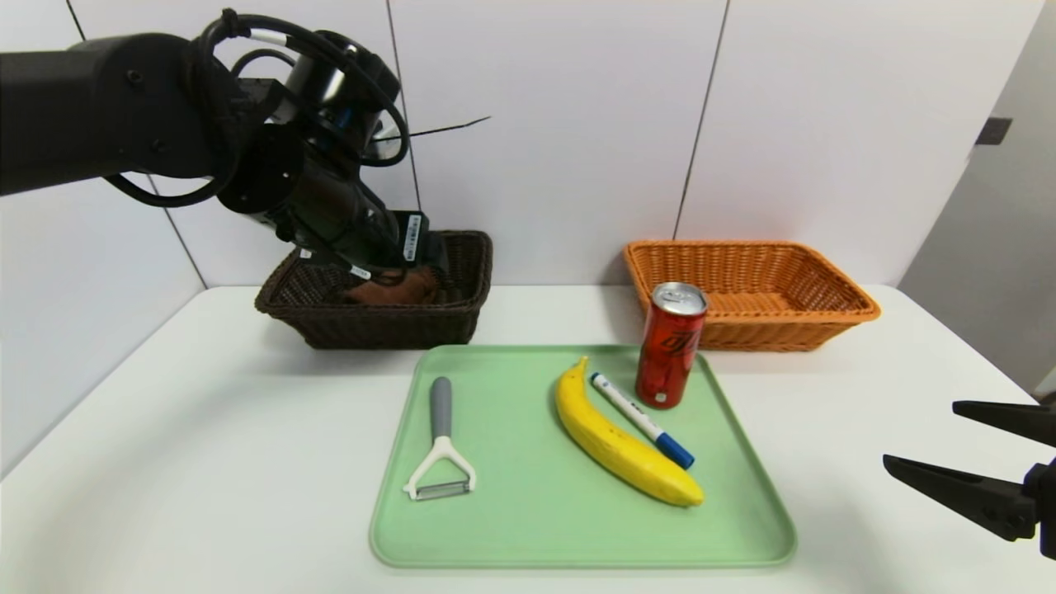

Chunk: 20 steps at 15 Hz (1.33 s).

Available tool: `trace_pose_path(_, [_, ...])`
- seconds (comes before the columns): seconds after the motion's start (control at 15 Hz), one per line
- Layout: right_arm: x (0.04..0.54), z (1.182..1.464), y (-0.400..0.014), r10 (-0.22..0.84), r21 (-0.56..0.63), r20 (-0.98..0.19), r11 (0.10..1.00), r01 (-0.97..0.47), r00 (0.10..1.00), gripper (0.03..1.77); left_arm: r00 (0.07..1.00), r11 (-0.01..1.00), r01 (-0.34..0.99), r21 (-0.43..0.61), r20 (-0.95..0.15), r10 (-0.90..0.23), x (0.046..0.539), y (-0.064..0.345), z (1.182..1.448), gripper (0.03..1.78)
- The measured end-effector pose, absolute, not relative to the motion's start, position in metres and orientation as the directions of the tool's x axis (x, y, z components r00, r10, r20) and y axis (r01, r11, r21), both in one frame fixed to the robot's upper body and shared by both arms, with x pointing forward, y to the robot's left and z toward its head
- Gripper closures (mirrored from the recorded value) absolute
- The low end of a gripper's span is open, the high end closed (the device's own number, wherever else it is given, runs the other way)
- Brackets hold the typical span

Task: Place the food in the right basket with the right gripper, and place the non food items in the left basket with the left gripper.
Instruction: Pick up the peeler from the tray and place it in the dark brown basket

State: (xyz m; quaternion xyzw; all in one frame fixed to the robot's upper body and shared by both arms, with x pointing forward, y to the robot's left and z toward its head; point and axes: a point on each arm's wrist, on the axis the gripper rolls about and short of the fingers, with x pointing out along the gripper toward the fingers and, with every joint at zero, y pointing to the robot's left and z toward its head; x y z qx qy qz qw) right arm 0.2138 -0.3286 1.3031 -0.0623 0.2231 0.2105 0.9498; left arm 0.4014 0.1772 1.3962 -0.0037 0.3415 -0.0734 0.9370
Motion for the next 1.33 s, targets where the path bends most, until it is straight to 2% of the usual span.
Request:
trace_pose_path(0.27, [0.214, 1.303, -0.329, 0.373, -0.022, -0.451, 0.903, -0.428, 0.811, 0.04, 0.686, 0.977, 0.144, -0.157, -0.696, -0.213, 0.365, 0.143, 1.396, 0.14])
trace_pose_path(0.4, [0.214, 1.303, -0.329, 0.372, -0.023, -0.451, 0.904, -0.427, 0.811, 0.04, 0.656, 0.978, 0.114, -0.173, -0.726, -0.204, 0.361, 0.133, 1.387, 0.14])
trace_pose_path(0.73, [0.213, 1.302, -0.329, 0.372, -0.023, -0.451, 0.904, -0.427, 0.811, 0.04, 0.583, 0.995, 0.031, -0.093, -0.807, -0.094, 0.37, 0.121, 1.341, 0.12])
trace_pose_path(1.33, [0.212, 1.302, -0.329, 0.372, -0.021, -0.452, 0.904, -0.427, 0.811, 0.04, 0.498, 0.999, -0.026, -0.043, -0.867, -0.024, 0.39, 0.107, 1.294, 0.12])
